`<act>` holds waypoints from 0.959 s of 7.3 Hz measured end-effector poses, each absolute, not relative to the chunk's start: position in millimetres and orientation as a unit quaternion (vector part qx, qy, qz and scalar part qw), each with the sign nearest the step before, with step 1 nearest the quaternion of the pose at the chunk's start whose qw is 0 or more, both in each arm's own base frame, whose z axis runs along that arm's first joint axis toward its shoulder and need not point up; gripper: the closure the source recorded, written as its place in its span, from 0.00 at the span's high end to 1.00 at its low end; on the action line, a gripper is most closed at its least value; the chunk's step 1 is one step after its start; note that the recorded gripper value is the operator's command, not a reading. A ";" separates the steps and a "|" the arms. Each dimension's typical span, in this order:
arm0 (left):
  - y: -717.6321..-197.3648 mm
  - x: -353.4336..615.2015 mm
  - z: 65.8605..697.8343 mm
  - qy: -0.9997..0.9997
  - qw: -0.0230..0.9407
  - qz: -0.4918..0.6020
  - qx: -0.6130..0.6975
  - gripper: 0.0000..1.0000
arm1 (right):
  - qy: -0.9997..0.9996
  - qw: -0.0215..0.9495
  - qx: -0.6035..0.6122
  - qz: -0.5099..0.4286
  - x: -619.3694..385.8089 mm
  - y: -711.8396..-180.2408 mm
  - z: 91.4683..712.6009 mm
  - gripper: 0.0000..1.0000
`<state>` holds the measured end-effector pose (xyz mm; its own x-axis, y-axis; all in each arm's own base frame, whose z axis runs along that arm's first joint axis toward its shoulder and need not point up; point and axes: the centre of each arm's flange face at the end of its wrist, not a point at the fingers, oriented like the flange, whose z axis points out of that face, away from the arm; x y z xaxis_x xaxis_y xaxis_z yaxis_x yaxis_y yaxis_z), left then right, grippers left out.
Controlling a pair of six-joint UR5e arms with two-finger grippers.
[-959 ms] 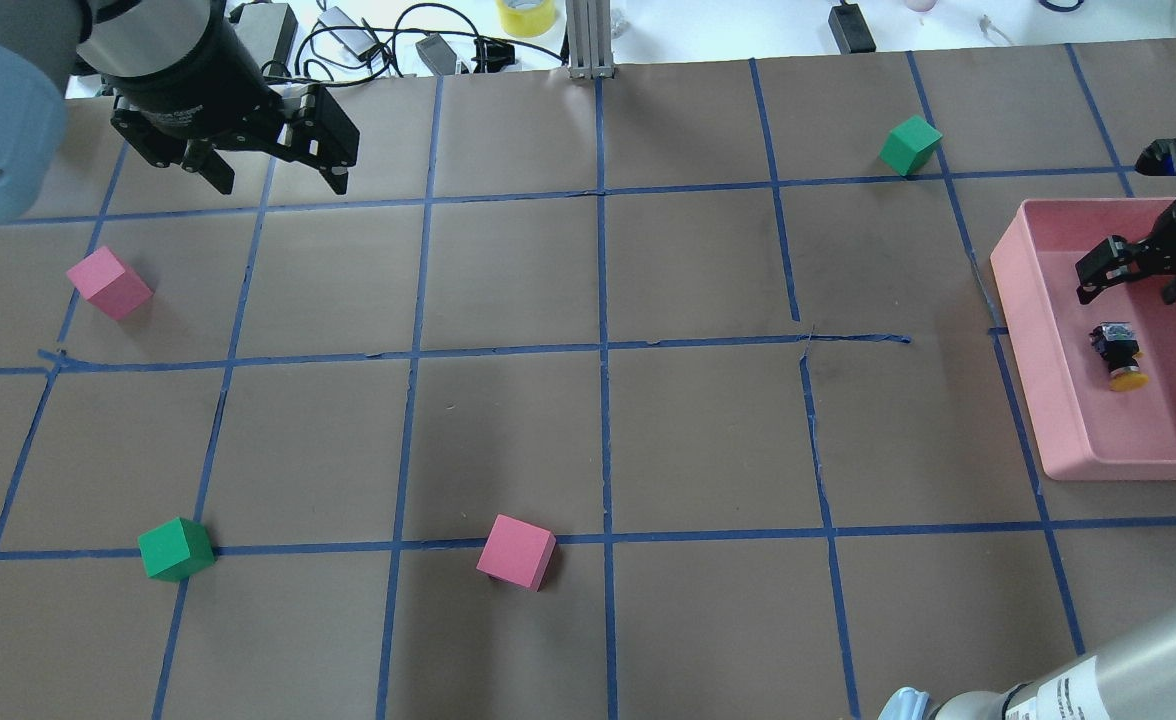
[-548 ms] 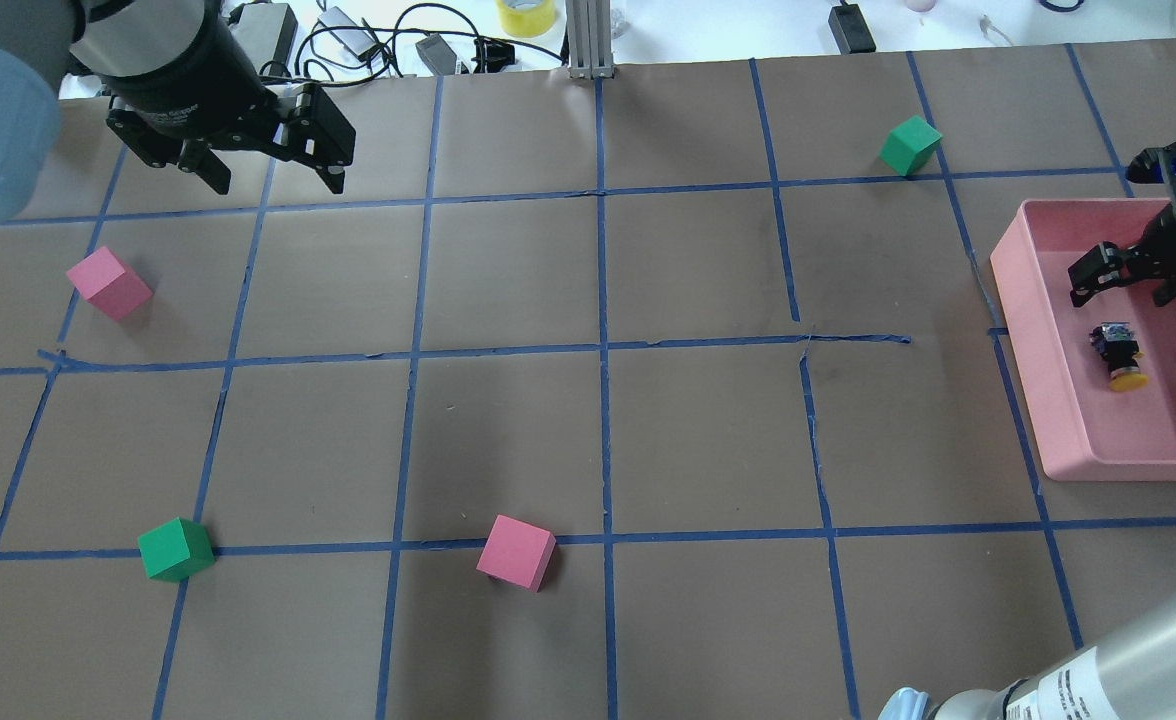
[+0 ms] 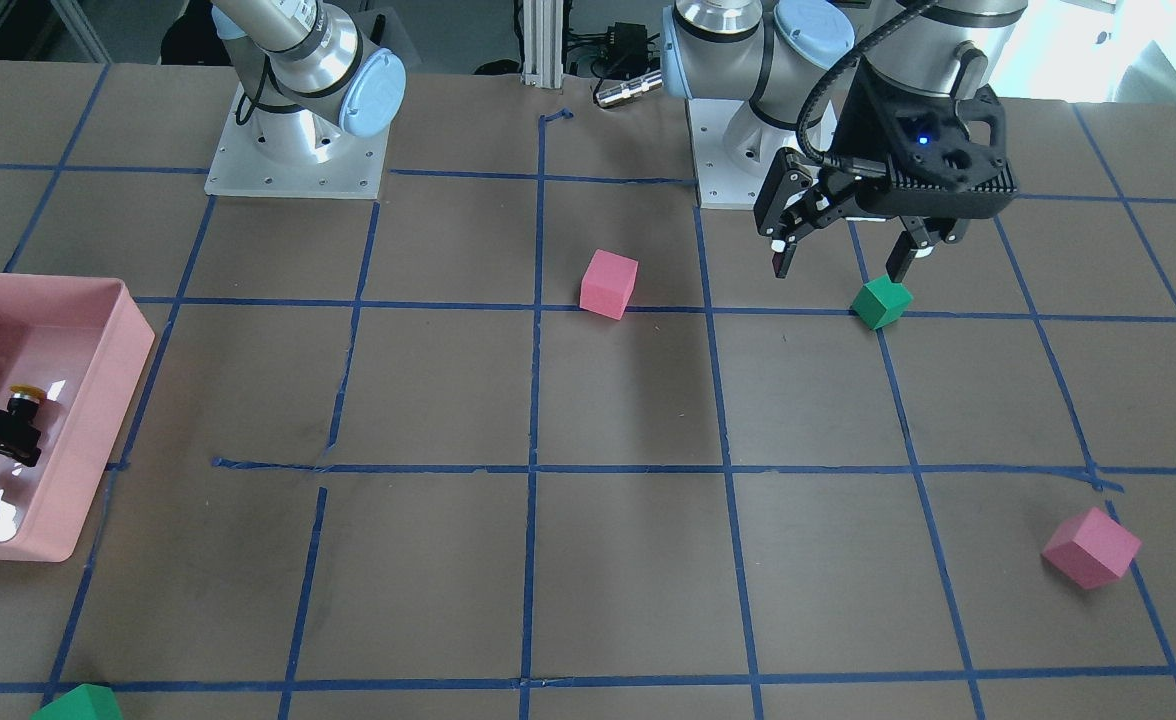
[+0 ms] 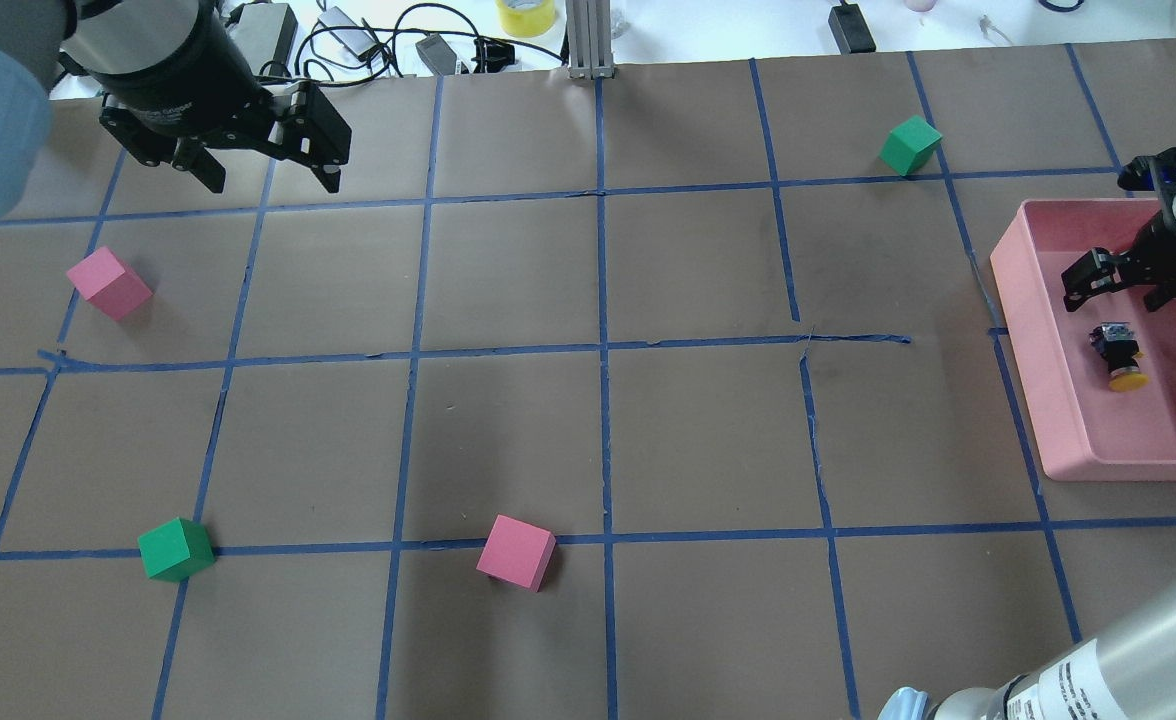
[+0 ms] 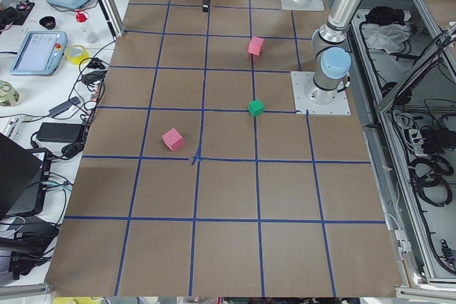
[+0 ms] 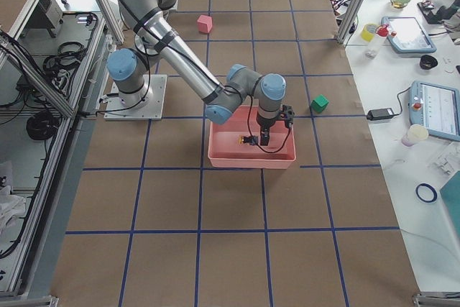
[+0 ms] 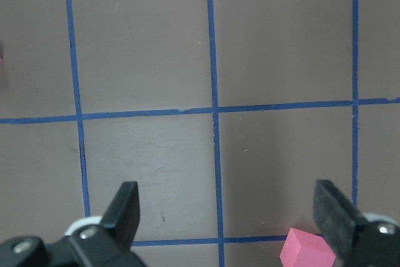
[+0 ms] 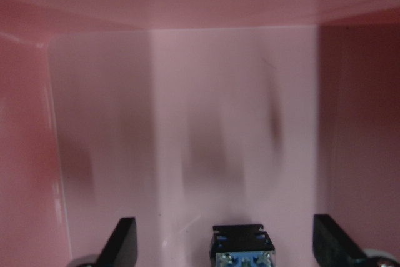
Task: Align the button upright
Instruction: 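Lower the right gripper into the tray and grasp the black button switch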
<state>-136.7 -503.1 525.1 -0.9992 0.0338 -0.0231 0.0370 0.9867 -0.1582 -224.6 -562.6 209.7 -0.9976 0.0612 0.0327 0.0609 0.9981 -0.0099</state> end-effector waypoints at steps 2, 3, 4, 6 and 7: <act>-501.9 -136.6 526.6 0.997 0.011 -0.080 0.018 1.00 | -0.999 0.014 -0.030 0.003 -223.9 -561.2 207.8 1.00; -501.1 -136.5 527.3 0.997 0.011 -0.079 0.017 1.00 | -0.999 0.014 -0.029 -0.001 -223.0 -559.1 205.7 1.00; -500.6 -136.5 527.4 0.997 0.011 -0.078 0.018 1.00 | -0.999 0.014 -0.029 -0.006 -221.8 -556.3 202.6 1.00; -500.3 -136.5 528.1 0.997 0.012 -0.078 0.018 1.00 | -0.999 0.015 -0.027 -0.014 -220.4 -552.5 199.4 1.00; -500.3 -136.5 528.5 0.997 0.012 -0.078 0.018 1.00 | -0.999 0.014 -0.027 -0.016 -219.9 -551.4 198.9 1.00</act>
<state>-136.5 -500.3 528.5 -0.9991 0.0337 -0.0259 0.0373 0.9872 -0.1553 -219.9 -551.4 198.9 -0.9982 0.0528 0.0291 0.0538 0.9980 0.0319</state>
